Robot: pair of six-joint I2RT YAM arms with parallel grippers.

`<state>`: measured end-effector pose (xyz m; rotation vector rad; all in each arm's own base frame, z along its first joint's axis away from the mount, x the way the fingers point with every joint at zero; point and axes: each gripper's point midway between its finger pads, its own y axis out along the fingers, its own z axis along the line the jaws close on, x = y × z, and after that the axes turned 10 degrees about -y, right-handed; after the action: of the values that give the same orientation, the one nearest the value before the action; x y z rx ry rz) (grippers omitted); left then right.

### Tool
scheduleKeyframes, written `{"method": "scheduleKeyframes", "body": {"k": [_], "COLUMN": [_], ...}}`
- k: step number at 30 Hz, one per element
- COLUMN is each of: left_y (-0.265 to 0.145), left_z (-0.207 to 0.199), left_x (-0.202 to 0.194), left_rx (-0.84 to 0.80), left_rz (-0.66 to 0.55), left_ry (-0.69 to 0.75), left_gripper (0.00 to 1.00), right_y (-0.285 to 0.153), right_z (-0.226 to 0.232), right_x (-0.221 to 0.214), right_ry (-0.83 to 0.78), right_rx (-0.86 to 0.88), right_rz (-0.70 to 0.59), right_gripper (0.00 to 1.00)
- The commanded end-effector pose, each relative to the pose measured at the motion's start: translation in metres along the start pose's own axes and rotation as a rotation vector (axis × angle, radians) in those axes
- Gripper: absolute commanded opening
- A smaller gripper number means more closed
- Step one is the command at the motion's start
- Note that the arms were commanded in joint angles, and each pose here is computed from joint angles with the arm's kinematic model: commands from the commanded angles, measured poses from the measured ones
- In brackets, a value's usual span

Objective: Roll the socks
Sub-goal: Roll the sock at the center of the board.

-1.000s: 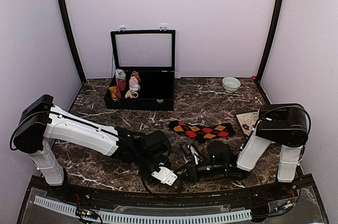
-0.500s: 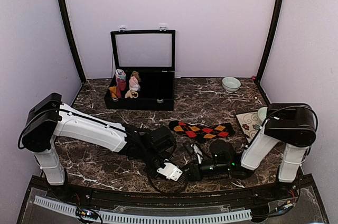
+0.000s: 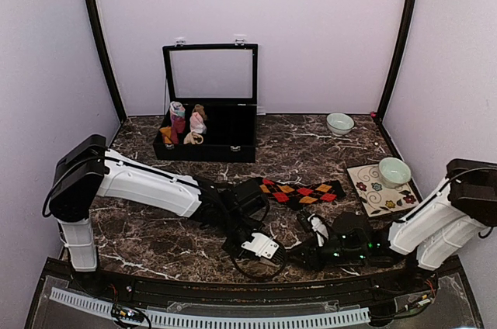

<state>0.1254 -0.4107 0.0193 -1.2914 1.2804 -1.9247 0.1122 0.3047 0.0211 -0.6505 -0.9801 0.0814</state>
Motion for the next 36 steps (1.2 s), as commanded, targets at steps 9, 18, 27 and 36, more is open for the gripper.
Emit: {"method": "scheduleKeyframes", "body": {"k": [9, 18, 27, 36], "left_y": [0.033, 0.032, 0.033, 0.034], "left_z": [-0.064, -0.062, -0.068, -0.073], "left_x": [-0.078, -0.082, -0.086, -0.089], "left_rx": [-0.425, -0.582, -0.63, -0.676], "left_rz": [0.282, 0.274, 0.284, 0.303], "left_ry": [-0.288, -0.441, -0.45, -0.441], "left_gripper": [0.19, 0.13, 0.13, 0.12], "right_y": [-0.032, -0.004, 0.028, 0.042], "right_z": [0.018, 0.062, 0.066, 0.05], "right_x": [0.001, 0.02, 0.023, 0.024], "right_ry": [-0.383, -0.727, -0.933, -1.001], "right_rx": [-0.162, -0.185, -0.213, -0.296], "right_rz": [-0.013, 0.096, 0.156, 0.163], "right_gripper": [0.41, 0.44, 0.44, 0.45]}}
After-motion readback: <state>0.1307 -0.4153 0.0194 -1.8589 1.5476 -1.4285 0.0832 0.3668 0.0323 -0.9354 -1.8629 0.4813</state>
